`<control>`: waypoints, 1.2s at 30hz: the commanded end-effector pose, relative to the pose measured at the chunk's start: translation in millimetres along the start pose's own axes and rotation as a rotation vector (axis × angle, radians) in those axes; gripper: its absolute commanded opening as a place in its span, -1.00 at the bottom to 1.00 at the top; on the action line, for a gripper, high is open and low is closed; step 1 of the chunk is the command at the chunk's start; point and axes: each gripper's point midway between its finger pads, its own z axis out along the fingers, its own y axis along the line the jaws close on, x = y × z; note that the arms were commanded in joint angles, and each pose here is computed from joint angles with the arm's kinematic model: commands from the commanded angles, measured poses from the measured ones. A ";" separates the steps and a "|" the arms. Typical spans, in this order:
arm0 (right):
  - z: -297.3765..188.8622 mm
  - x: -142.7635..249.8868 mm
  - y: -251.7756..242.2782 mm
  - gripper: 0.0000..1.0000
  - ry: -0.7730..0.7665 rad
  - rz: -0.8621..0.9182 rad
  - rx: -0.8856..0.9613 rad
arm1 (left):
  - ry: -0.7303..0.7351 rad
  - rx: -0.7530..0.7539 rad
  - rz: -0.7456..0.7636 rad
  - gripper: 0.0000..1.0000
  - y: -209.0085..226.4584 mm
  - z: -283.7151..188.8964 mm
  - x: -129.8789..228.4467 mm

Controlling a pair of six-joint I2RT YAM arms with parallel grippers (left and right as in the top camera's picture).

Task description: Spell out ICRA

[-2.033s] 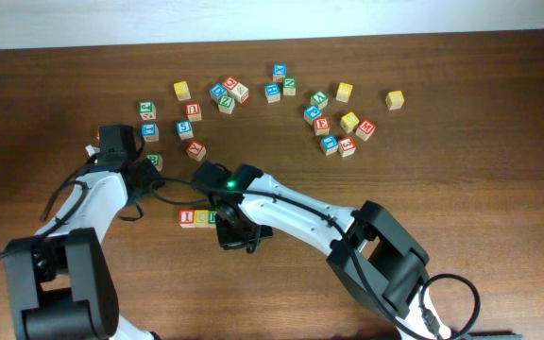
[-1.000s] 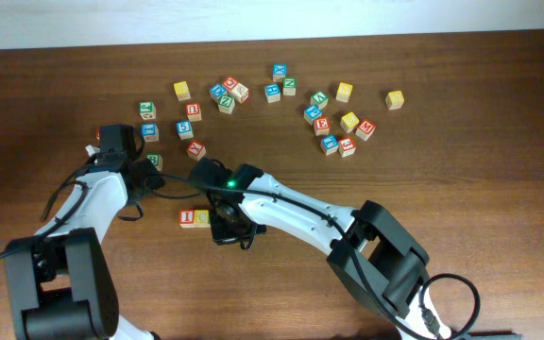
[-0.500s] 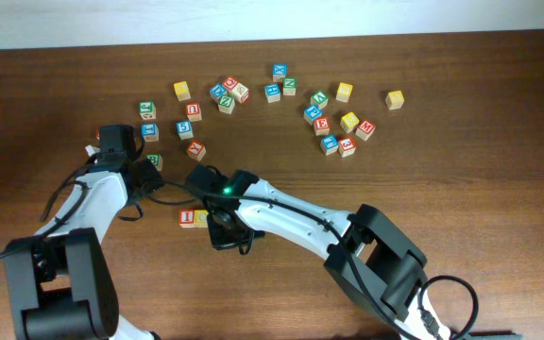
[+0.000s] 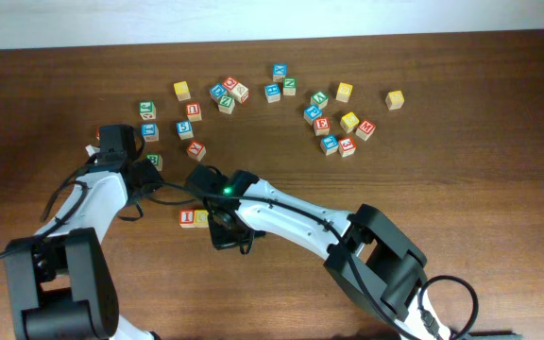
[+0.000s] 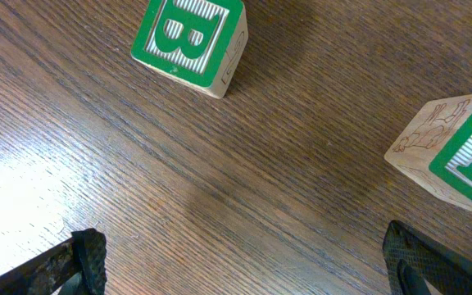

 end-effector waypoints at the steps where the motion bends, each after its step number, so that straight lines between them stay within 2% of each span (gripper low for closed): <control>1: 3.6 -0.5 -6.3 -0.89 -0.010 -0.007 0.032 | 0.000 0.000 -0.004 0.98 -0.7 0.8 -2.2; 28: 15.9 -6.6 -2.9 -0.86 -0.054 0.010 0.003 | 0.000 0.000 -0.004 0.98 -0.7 0.8 -2.2; 30: 15.8 -8.4 -1.2 -0.79 -0.061 0.008 -0.004 | 0.000 0.000 -0.004 0.98 -0.7 0.8 -2.2; 36: 15.7 -9.8 -0.1 -0.78 -0.067 0.008 -0.008 | 0.000 0.000 -0.004 0.98 -0.7 0.8 -2.2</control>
